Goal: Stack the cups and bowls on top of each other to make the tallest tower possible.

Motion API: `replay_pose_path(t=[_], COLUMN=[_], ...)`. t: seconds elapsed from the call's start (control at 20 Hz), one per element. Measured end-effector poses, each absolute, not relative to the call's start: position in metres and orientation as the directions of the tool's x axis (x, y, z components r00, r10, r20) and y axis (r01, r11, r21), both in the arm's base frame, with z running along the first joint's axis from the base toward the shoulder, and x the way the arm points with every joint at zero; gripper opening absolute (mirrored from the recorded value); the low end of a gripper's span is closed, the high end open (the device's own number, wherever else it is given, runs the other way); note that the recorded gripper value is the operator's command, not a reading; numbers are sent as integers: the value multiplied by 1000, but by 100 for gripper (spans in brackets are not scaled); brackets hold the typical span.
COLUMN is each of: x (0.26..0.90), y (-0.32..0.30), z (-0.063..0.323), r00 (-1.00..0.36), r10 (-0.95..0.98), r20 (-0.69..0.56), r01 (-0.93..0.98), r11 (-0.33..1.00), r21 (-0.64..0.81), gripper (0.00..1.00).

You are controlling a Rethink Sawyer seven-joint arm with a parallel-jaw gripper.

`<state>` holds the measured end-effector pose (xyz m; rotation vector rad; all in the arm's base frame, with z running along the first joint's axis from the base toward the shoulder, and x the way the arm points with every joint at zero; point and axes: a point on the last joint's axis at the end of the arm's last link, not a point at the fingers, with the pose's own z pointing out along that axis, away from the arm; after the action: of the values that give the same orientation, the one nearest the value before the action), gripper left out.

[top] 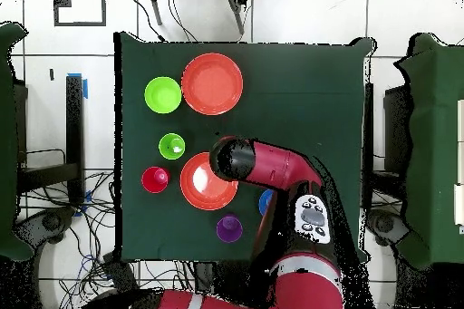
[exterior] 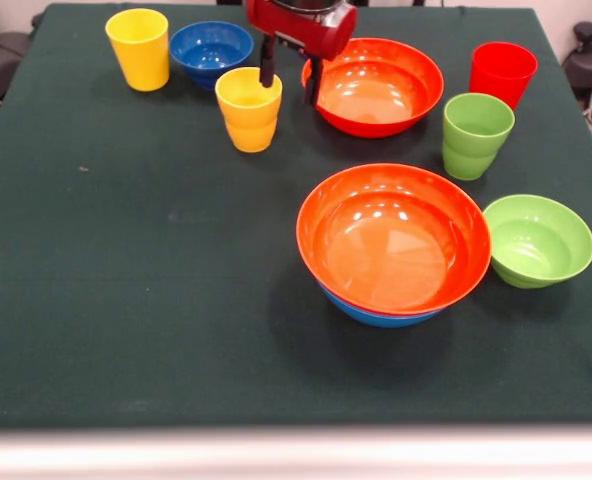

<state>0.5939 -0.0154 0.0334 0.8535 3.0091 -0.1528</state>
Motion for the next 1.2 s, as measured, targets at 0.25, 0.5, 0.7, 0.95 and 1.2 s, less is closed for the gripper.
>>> replay_pose_path(t=[0.25,0.5,0.7,0.95,1.2], x=[579,563,556,550,545], y=[-28,-44,-48,-47,-45], z=[25,8,-4,-16,-23], r00=[-846,-847,-850,-855,-855], r10=[533,531,525,518,518], r20=[-17,-30,-39,-39,-25], r01=[531,531,525,518,517], r11=[841,840,843,847,848], r21=[-105,-113,-115,-117,-121], gripper=[100,100,100,100,100])
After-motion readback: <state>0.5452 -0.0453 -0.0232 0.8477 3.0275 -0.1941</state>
